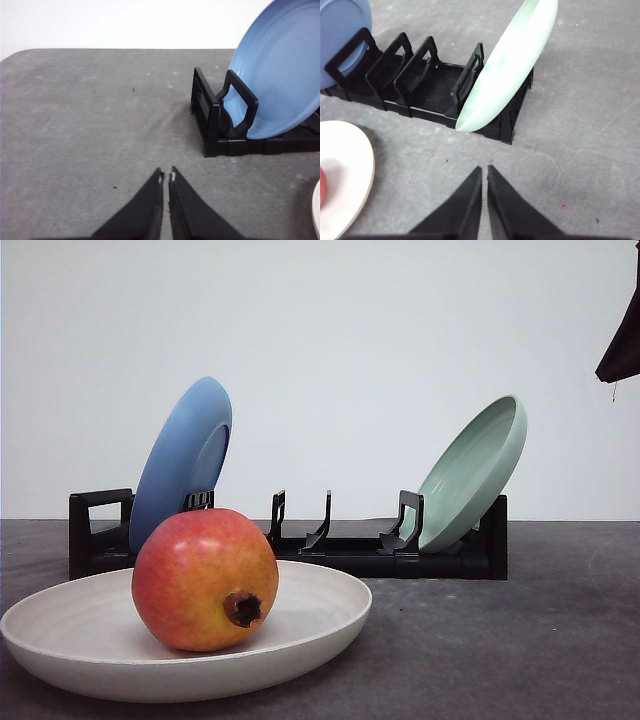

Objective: Place pomegranate in white plate

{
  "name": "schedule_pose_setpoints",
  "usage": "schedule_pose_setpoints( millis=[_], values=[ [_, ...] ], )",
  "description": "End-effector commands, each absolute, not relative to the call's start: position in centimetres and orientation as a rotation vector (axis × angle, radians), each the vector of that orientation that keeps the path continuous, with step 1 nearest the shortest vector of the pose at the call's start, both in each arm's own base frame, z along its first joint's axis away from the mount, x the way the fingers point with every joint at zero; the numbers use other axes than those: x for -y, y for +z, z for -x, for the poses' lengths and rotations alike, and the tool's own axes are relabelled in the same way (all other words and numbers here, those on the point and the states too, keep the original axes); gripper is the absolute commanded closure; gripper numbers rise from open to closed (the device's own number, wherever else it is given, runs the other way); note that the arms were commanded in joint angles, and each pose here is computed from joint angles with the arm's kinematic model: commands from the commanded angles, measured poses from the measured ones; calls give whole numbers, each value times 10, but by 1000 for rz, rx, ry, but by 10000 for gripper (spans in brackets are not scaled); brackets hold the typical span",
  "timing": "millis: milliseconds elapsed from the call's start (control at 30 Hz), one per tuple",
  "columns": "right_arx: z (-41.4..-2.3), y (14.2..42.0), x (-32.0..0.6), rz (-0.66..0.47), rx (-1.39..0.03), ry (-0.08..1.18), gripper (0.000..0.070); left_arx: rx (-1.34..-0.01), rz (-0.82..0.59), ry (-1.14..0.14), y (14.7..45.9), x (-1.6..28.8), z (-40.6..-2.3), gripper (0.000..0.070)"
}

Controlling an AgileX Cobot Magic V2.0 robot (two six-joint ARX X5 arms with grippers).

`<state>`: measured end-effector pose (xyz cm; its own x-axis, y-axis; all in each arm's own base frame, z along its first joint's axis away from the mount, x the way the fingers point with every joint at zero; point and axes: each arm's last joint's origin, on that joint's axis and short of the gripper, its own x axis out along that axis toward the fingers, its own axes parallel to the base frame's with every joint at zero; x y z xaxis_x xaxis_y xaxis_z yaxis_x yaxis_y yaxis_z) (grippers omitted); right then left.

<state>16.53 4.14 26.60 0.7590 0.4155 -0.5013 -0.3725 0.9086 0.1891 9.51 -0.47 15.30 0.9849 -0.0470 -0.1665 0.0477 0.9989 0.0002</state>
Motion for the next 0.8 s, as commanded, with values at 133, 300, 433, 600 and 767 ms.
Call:
schedule_pose_setpoints(
  millis=[133,300,433,600,767],
  values=[
    [-166,269,-42,-68,-548,434,685,-178,-12,-46,149,5,-95,700],
    [-162,269,-39,59,-510,418,685,-178,-12,-46,149,5,-95,700],
    [-153,258,-31,75,-503,301,685,-178,-12,-46,149,5,-95,700],
    [-136,236,-20,64,-396,201,685,-178,-12,-46,149,5,-95,700],
    [-120,209,-12,22,-251,134,685,-178,-12,-46,149,5,-95,700]
  ],
)
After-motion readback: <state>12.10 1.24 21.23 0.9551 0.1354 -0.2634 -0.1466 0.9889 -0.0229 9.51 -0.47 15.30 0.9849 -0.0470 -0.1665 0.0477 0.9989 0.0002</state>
